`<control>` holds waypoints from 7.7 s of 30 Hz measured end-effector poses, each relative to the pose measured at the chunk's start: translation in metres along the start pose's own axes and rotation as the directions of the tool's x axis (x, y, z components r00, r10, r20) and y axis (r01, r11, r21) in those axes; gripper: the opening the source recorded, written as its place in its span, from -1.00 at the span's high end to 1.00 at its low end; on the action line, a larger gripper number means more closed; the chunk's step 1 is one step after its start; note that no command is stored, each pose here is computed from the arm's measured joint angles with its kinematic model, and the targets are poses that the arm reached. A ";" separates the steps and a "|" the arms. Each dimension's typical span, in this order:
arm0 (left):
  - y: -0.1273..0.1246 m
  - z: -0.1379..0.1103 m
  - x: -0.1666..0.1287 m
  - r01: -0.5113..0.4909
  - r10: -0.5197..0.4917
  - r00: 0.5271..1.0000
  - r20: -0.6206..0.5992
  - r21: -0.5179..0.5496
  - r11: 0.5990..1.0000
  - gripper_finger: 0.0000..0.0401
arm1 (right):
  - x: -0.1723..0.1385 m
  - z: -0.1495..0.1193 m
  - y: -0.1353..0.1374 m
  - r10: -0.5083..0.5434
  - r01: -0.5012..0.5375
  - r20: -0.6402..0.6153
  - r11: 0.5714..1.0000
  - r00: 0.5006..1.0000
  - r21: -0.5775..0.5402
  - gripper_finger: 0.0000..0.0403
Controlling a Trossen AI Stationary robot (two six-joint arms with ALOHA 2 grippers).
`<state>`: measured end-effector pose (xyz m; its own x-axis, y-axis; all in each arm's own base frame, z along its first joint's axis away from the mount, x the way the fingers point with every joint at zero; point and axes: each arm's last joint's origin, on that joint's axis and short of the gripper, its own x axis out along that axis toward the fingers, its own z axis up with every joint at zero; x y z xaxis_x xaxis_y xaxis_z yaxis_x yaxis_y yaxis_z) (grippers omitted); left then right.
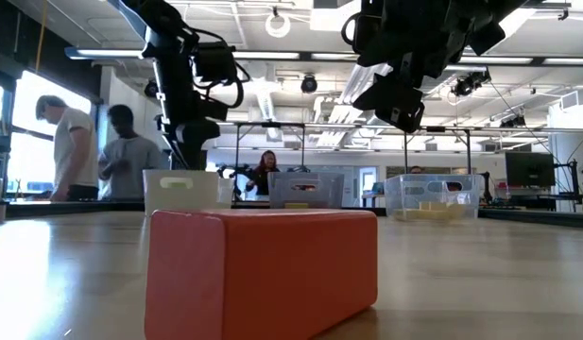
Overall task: Sort & place blocks by color
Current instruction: Put the orange block into the black bin
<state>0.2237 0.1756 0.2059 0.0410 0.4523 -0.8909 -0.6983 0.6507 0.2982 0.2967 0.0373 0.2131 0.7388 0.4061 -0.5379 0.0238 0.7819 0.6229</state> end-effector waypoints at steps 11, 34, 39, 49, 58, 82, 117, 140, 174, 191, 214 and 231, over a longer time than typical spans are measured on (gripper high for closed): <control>0.003 0.006 -0.034 0.013 -0.017 0.997 0.076 0.053 0.999 0.15 | 0.000 0.000 0.000 0.000 0.000 0.000 1.000 1.000 -0.001 0.04; -0.046 -0.062 -0.131 0.233 -0.231 0.970 0.078 -0.024 0.972 0.15 | 0.000 0.000 0.000 0.000 0.000 0.001 1.000 1.000 -0.027 0.04; -0.060 -0.082 -0.141 0.226 -0.226 0.974 0.005 -0.021 0.974 0.15 | 0.000 0.000 0.000 0.000 0.000 0.001 0.999 1.000 -0.045 0.04; -0.090 -0.121 -0.158 0.257 -0.258 0.966 -0.031 -0.024 0.966 0.15 | 0.000 0.000 0.000 -0.001 0.001 -0.001 0.998 1.000 -0.060 0.04; -0.108 -0.152 -0.175 0.306 -0.314 0.949 -0.026 -0.165 0.938 0.15 | 0.000 0.000 0.000 -0.001 0.001 -0.001 0.998 1.000 -0.060 0.04; -0.156 -0.234 -0.188 0.176 -0.295 0.931 -0.215 -0.442 0.879 0.15 | 0.000 -0.003 -0.002 -0.021 0.019 -0.029 0.997 0.999 -0.074 0.04; -0.209 -0.273 -0.158 -0.016 -0.169 0.943 -0.287 -0.545 0.838 0.15 | 0.000 -0.004 -0.004 -0.072 0.070 -0.020 0.995 0.997 -0.065 0.04; -0.224 -0.279 -0.141 -0.058 -0.114 0.957 -0.267 -0.560 0.827 0.15 | 0.001 -0.008 0.000 -0.064 0.062 -0.037 0.997 0.997 -0.051 0.04; -0.233 -0.284 -0.127 -0.102 -0.038 0.955 -0.293 -0.447 0.889 0.37 | 0.004 -0.014 0.008 -0.046 0.043 -0.057 0.998 0.997 -0.045 0.04; -0.228 -0.277 -0.134 0.005 -0.080 0.983 -0.167 -0.408 0.913 0.53 | 0.004 -0.014 0.008 -0.045 0.043 -0.057 0.998 0.997 -0.046 0.04; -0.178 -0.186 -0.159 0.232 -0.205 0.971 0.124 -0.266 0.936 0.53 | 0.004 -0.014 0.008 -0.042 0.037 -0.059 0.996 0.997 -0.079 0.04; -0.150 -0.099 -0.144 0.328 -0.306 0.921 0.240 -0.059 0.943 0.53 | 0.005 -0.004 0.015 0.026 -0.019 0.034 0.984 0.999 -0.175 0.04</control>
<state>0.2516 -0.0473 0.2553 0.4227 0.3643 -0.8298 -0.6873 0.7257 -0.0315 0.2976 0.0526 0.2173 0.7616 0.4098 -0.5021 -0.1090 0.8446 0.5242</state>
